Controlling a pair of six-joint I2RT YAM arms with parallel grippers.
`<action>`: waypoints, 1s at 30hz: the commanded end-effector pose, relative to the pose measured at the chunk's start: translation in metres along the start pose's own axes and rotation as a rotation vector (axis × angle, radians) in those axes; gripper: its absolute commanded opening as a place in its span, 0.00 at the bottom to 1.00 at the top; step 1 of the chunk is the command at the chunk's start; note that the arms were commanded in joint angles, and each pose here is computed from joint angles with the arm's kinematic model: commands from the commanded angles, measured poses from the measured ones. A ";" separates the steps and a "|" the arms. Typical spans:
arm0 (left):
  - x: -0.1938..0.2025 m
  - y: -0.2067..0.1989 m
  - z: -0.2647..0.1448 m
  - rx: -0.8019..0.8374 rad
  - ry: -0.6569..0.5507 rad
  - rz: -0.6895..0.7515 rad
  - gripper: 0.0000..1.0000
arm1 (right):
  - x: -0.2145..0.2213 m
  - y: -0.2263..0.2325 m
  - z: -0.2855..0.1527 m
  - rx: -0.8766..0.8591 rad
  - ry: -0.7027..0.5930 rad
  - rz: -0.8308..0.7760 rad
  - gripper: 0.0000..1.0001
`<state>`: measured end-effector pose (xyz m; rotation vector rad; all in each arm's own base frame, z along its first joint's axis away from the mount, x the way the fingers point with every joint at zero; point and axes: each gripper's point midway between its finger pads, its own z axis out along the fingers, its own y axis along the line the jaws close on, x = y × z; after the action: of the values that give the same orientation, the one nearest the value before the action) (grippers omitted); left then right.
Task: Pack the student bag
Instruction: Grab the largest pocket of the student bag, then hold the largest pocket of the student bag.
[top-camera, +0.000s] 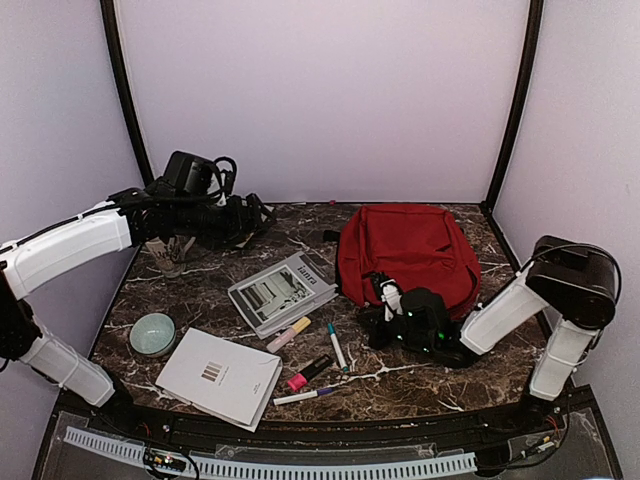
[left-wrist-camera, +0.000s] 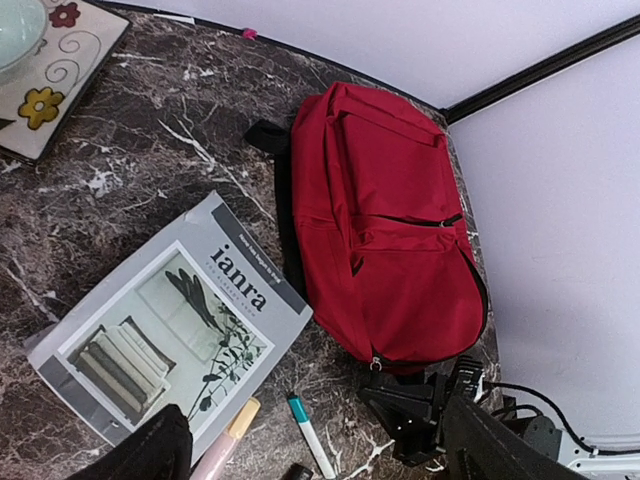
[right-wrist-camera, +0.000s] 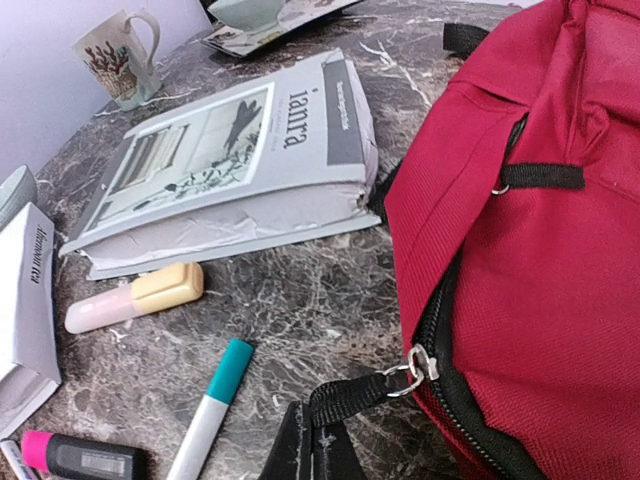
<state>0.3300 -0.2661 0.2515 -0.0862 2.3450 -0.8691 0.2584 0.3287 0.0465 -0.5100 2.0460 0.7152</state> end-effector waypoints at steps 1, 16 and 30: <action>0.018 -0.015 0.022 0.106 0.083 -0.019 0.89 | 0.002 0.015 -0.013 -0.082 0.068 -0.046 0.00; 0.099 -0.043 0.108 0.107 0.345 -0.019 0.84 | 0.006 0.023 -0.046 -0.099 0.205 0.002 0.00; 0.133 -0.045 0.152 0.026 0.464 -0.163 0.76 | 0.000 0.023 -0.064 -0.095 0.218 0.031 0.00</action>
<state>0.3082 -0.4121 0.1121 0.0040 2.7487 -1.0614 0.2118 0.3020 0.0780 -0.6229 2.2285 0.7700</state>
